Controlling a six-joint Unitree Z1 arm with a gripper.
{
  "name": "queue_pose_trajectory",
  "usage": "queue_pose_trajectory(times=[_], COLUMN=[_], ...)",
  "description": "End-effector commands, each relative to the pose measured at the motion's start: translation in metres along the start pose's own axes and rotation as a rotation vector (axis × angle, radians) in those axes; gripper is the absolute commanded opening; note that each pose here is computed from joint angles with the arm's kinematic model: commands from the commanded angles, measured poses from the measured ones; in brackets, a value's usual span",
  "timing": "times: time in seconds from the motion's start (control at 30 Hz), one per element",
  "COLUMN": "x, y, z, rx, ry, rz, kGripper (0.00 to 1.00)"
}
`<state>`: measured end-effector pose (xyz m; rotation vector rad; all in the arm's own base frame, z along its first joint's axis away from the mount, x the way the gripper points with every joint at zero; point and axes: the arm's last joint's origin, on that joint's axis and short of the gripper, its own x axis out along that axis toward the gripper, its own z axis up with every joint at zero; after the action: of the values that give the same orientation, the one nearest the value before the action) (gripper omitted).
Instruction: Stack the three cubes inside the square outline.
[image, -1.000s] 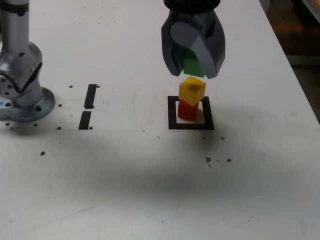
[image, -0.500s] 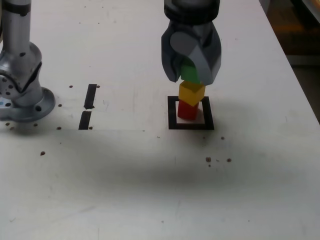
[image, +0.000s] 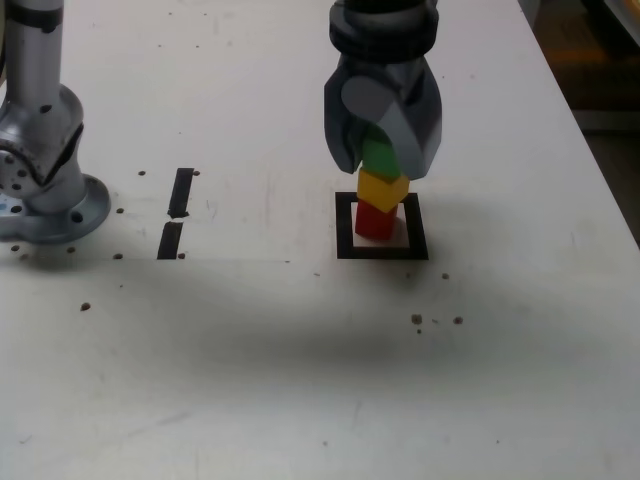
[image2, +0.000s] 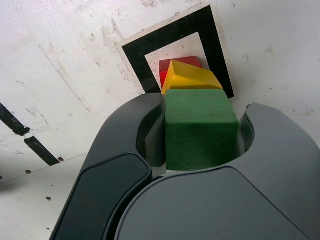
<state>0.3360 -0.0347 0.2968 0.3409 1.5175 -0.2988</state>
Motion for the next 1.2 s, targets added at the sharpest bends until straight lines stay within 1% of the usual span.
queue_pose_trajectory(times=[0.0,0.2,0.37,0.5,0.57,0.7,0.8,0.9,0.97,1.07,1.17], x=[0.001,0.001,0.001,-0.004,-0.012,-0.037,-0.055,-0.066,-0.068,-0.065,-0.055], y=[0.001,0.0,0.0,-0.001,-0.002,-0.003,-0.004,-0.005,-0.005,-0.007,-0.01], z=[0.0,-0.001,-0.003,-0.008,-0.011,-0.026,-0.043,-0.062,-0.074,-0.092,-0.108], rx=[0.0,0.0,0.0,-0.001,-0.003,-0.013,-0.03,-0.058,-0.085,-0.135,-0.199], ry=[0.0,-0.001,0.002,-0.01,-0.027,-0.07,-0.079,-0.064,-0.048,-0.016,0.023], rz=[-0.001,-0.003,-0.004,0.007,0.024,0.091,0.139,0.168,0.174,0.173,0.161], kGripper=[0.58,0.68,0.79,0.84,0.85,0.86,0.86,0.86,0.87,0.87,0.87])
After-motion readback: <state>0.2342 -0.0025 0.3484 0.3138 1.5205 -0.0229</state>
